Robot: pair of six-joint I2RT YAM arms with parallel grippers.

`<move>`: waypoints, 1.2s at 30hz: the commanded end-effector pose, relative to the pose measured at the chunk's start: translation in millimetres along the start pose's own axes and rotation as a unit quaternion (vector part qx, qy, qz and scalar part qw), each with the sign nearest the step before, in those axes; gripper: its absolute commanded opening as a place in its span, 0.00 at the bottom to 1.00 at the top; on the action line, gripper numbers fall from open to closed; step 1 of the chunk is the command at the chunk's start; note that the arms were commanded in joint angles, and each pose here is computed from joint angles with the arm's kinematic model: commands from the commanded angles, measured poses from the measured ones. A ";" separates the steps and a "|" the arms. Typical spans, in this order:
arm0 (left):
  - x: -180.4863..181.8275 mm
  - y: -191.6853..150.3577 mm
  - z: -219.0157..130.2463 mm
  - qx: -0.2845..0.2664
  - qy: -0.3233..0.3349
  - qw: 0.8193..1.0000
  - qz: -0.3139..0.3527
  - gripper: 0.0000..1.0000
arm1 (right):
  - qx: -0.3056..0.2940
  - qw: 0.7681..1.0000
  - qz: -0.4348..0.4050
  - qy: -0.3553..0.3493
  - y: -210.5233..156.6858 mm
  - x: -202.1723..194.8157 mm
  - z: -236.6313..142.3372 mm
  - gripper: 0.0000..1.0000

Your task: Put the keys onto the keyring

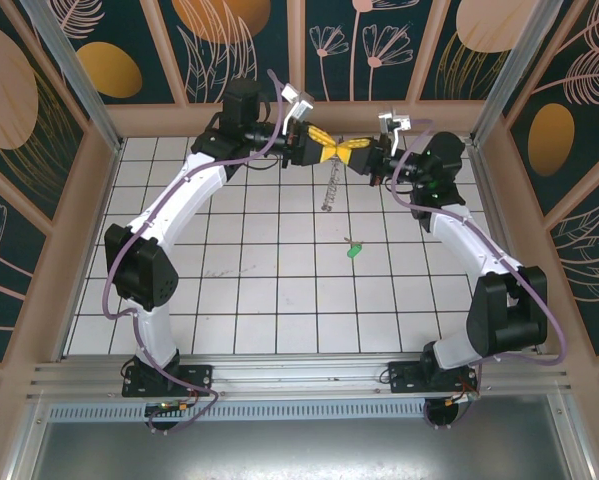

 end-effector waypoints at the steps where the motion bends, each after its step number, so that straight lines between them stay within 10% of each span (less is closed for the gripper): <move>1: -5.8 22.5 -3.5 -0.025 0.017 0.999 0.038 0.37 | -0.053 0.998 -0.036 0.016 20.4 24.3 -8.1 0.00; 14: 4.9 62.8 -24.8 -0.144 0.128 0.981 0.007 0.53 | -0.184 0.976 -0.096 0.062 55.1 69.2 -29.4 0.00; 36: -21.1 92.7 -20.0 -0.294 -0.009 0.953 -0.074 0.49 | -0.307 0.931 -0.120 0.159 89.9 91.8 -25.0 0.00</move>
Point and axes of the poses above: each hand's point on the last joint's axis, 136 mm out from that joint toward the fingers, its own z axis out along the fingers, its own x axis along the line the jaws close on, y = z × x, the point moved 2 cm from there along -z, back along the fingers, and after that the axes turned 15 degrees about z, right-handed, at the moved point
